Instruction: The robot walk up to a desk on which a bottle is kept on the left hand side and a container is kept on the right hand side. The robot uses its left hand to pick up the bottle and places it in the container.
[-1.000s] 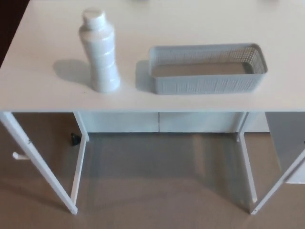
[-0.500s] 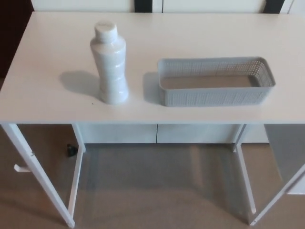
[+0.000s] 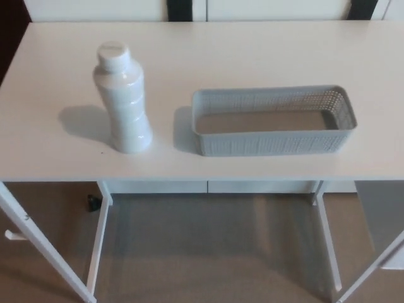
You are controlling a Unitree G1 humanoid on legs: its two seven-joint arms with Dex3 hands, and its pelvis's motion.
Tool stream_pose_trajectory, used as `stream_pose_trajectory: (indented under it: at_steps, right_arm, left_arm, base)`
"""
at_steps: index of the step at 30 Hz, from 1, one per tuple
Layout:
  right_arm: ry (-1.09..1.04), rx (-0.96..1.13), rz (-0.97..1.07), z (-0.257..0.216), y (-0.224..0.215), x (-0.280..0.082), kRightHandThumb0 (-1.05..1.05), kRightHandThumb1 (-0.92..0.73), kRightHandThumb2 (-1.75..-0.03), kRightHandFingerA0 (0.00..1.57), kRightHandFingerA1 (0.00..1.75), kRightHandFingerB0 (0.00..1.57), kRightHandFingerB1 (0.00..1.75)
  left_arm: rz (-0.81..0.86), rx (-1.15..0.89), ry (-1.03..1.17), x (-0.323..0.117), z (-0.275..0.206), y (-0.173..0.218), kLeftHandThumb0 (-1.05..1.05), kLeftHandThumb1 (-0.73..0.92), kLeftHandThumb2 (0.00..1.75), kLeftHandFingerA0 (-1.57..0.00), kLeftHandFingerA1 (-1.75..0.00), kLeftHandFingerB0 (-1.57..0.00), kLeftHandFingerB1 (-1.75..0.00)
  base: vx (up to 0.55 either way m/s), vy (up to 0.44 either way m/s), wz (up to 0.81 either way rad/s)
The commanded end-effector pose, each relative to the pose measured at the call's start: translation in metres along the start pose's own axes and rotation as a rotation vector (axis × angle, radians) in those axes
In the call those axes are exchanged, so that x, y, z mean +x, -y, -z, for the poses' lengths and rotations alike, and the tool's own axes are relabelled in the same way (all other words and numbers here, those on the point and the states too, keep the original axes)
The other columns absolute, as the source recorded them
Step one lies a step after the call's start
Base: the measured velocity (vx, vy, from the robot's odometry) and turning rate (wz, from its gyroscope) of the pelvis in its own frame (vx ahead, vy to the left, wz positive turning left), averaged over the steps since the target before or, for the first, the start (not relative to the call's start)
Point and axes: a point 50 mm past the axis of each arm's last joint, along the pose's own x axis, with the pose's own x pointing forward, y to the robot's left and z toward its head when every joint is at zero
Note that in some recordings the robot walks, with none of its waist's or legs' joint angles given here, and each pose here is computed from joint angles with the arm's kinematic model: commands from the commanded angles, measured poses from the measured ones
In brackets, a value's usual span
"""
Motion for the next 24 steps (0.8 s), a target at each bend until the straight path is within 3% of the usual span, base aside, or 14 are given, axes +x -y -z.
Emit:
stream_pose_trajectory:
  at_steps: [1,6,7,14,17,24]
  right_arm:
    - [0.008,-0.024,-0.034,-0.0044,-0.0017,0.0009,-0.18,-0.21,-0.77,0.11,0.52,0.29,0.57]
    - [0.004,-0.027,-0.014,-0.0063,-0.0022,0.0032,-0.15,-0.20,-0.77,0.17,0.54,0.32,0.58]
    - [0.006,-0.029,-0.013,-0.0067,-0.0029,0.0037,-0.21,-0.37,-0.51,0.25,0.39,0.41,0.36]
    - [0.007,-0.045,-0.011,-0.0077,-0.0042,0.0049,-0.22,-0.38,-0.52,0.26,0.39,0.39,0.37]
    - [0.004,-0.052,-0.012,-0.0080,-0.0037,0.0059,-0.32,-0.33,-0.57,0.22,0.41,0.35,0.39]
    - [0.007,-0.059,-0.034,-0.0082,-0.0049,0.0051,-0.41,-0.31,-0.61,0.19,0.42,0.31,0.42]
  left_arm:
    - [-0.020,0.034,0.013,-0.0008,-0.0066,-0.0044,-0.11,0.47,0.65,-0.18,-0.52,-0.04,-0.32]
    - [-0.022,0.051,0.008,0.0018,-0.0097,-0.0045,-0.13,0.47,0.65,-0.19,-0.51,-0.04,-0.29]
    - [-0.028,0.048,0.006,0.0026,-0.0102,-0.0050,-0.14,0.48,0.60,-0.20,-0.48,-0.05,-0.28]
    - [-0.030,0.045,0.009,0.0042,-0.0110,-0.0060,-0.14,0.49,0.61,-0.19,-0.48,-0.05,-0.27]
    - [-0.041,0.036,0.007,0.0049,-0.0112,-0.0067,-0.14,0.51,0.54,-0.25,-0.47,-0.06,-0.39]
    - [-0.025,0.043,0.017,0.0038,-0.0119,-0.0060,-0.14,0.52,0.56,-0.24,-0.47,-0.05,-0.38]
  base:
    - [0.07,-0.109,0.00]
    - [0.00,-0.019,-0.04]
    - [0.00,0.000,0.00]
    - [0.02,0.145,-0.03]
    - [0.03,0.060,0.10]
    - [0.03,-0.001,0.05]
